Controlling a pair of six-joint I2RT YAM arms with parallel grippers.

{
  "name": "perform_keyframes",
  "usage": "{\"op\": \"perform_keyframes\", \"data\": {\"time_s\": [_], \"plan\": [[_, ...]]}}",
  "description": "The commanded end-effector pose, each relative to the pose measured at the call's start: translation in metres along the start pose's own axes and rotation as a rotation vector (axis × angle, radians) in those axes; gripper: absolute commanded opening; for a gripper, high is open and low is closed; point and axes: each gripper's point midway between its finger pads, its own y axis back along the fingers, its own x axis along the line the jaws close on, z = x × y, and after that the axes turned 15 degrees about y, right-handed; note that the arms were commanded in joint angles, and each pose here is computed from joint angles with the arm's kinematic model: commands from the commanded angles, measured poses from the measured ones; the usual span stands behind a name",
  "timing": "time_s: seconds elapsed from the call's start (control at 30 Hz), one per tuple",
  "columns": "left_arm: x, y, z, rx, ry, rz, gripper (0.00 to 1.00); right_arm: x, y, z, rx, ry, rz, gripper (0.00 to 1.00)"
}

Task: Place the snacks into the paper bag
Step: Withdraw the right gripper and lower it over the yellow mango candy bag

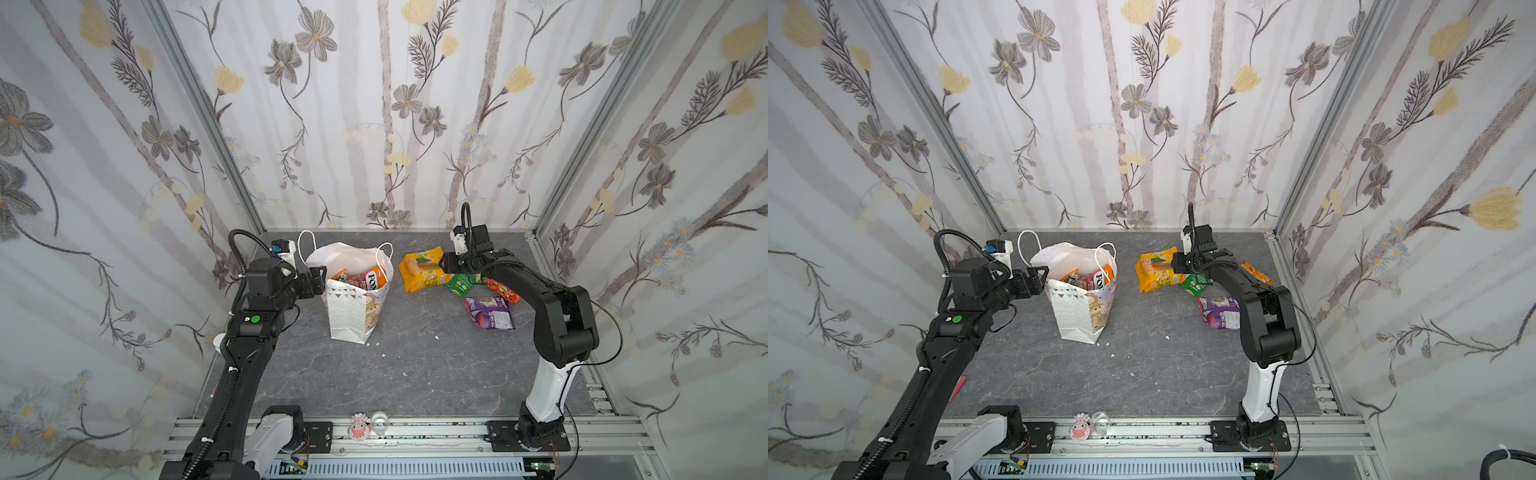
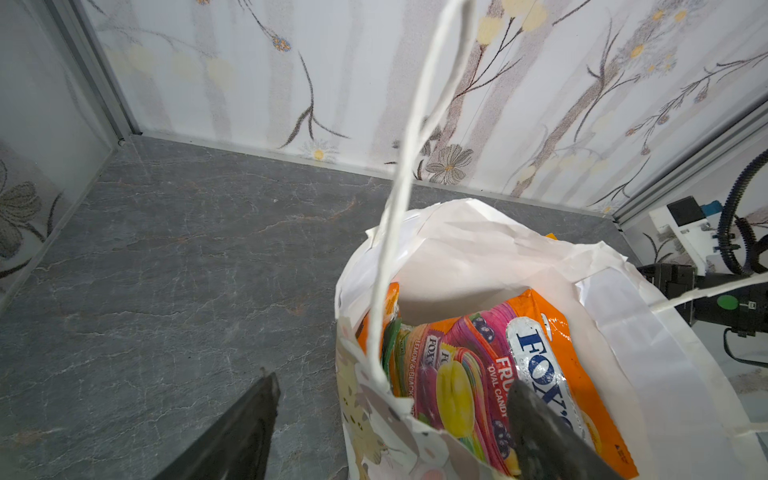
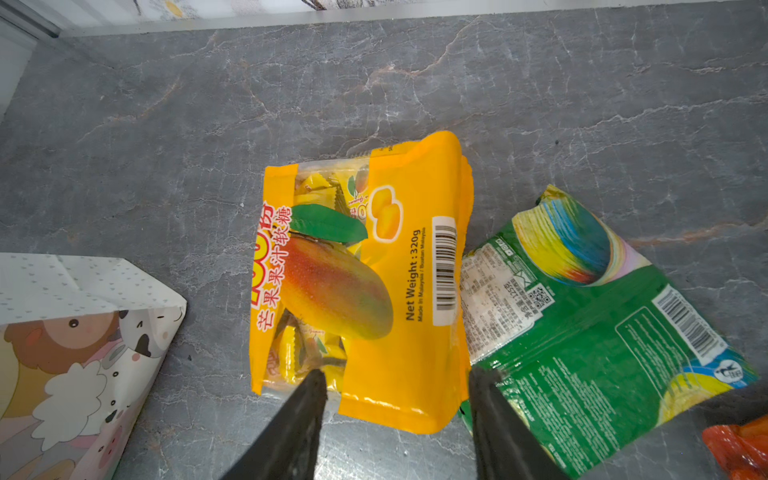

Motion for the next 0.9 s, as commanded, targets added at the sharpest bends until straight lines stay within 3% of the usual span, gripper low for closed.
{"op": "perform_keyframes", "data": {"time_s": [0.0, 0.23, 0.87], "plan": [[0.001, -0.002, 0.003, -0.021, -0.005, -0.001, 0.86, 0.0, -0.002, 0.007, -0.029, 0.01, 0.016, 0.55], [0.01, -0.002, 0.004, -0.033, -0.028, 0.047, 0.85, 0.003, -0.007, -0.001, -0.034, 0.024, 0.056, 0.55], [0.007, -0.001, 0.002, -0.027, -0.02, 0.029, 0.84, 0.003, -0.029, -0.021, -0.006, 0.018, 0.094, 0.55]]}}
